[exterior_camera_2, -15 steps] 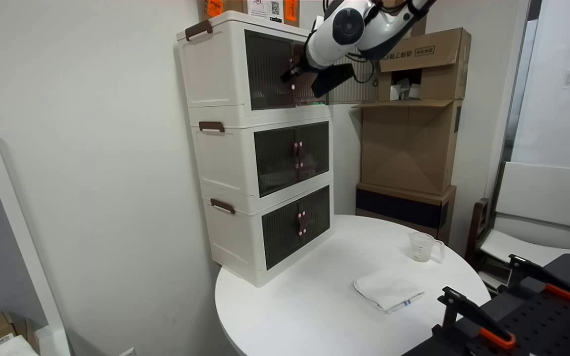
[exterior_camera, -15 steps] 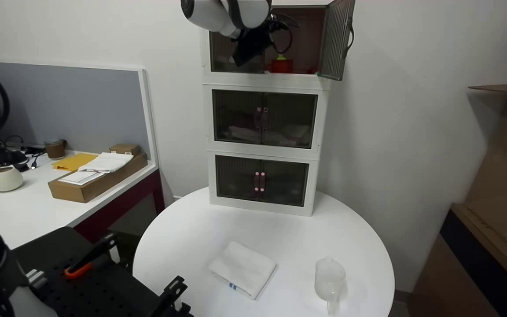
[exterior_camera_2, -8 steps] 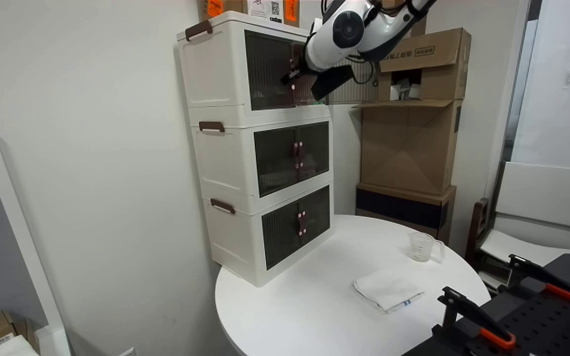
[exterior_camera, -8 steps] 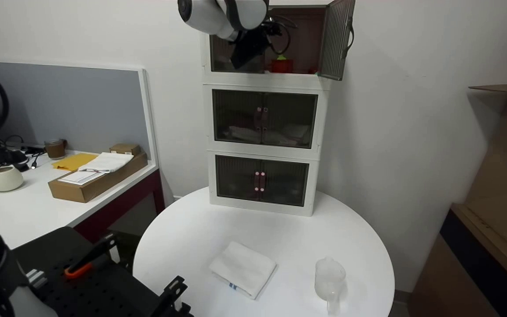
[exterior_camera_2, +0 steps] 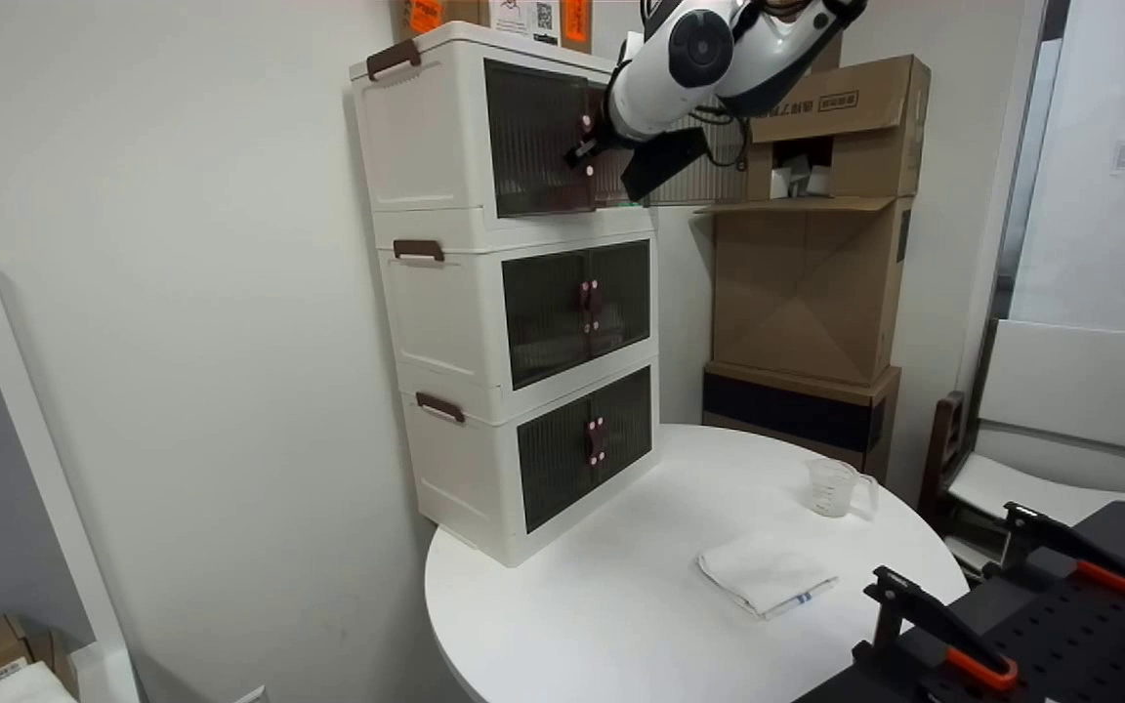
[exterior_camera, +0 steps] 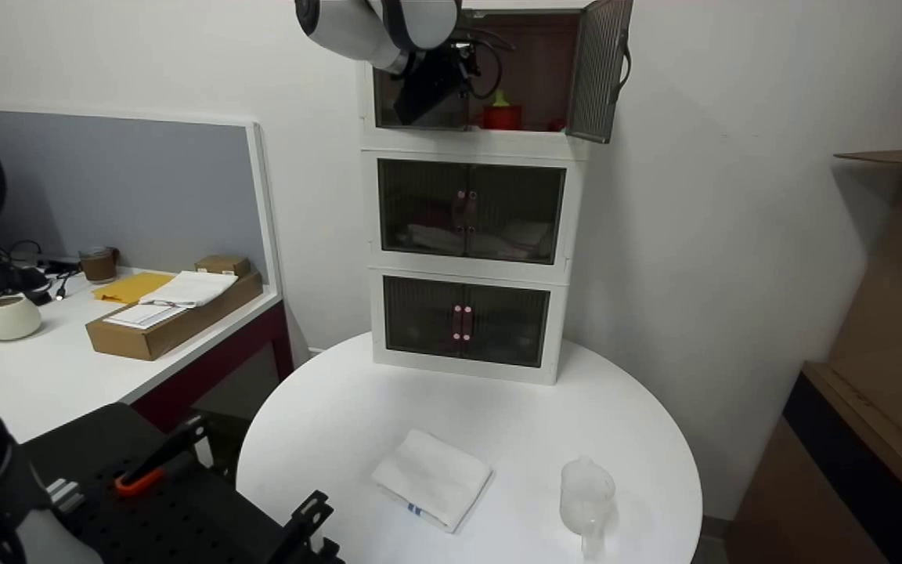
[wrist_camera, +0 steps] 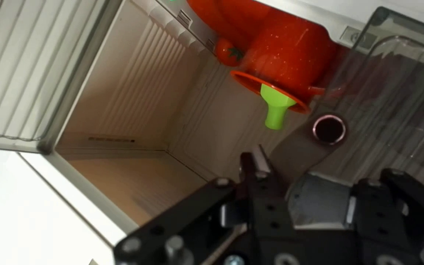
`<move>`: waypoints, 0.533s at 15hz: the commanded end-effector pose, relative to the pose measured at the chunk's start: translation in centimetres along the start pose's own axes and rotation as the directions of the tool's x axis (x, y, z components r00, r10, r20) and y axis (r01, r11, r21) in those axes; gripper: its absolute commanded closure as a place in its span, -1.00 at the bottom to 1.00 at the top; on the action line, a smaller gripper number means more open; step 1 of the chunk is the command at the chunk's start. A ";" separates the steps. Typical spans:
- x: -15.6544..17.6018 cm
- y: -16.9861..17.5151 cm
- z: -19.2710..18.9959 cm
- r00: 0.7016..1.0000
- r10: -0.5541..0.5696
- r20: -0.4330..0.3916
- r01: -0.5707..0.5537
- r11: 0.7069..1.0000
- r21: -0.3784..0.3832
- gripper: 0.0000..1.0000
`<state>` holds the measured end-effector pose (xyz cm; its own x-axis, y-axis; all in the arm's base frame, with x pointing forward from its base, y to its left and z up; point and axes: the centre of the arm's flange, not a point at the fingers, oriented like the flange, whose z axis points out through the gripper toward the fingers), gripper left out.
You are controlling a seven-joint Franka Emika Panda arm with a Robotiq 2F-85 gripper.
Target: Open the left door of the topmost cabinet.
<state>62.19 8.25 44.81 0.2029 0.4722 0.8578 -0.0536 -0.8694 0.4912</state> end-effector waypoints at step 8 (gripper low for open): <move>-3.9 1.4 -8.9 0.994 0.070 0.088 -0.071 0.997 0.017 0.42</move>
<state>55.94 7.98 45.00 0.2340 0.4413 0.8663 -0.0612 -0.8826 0.4661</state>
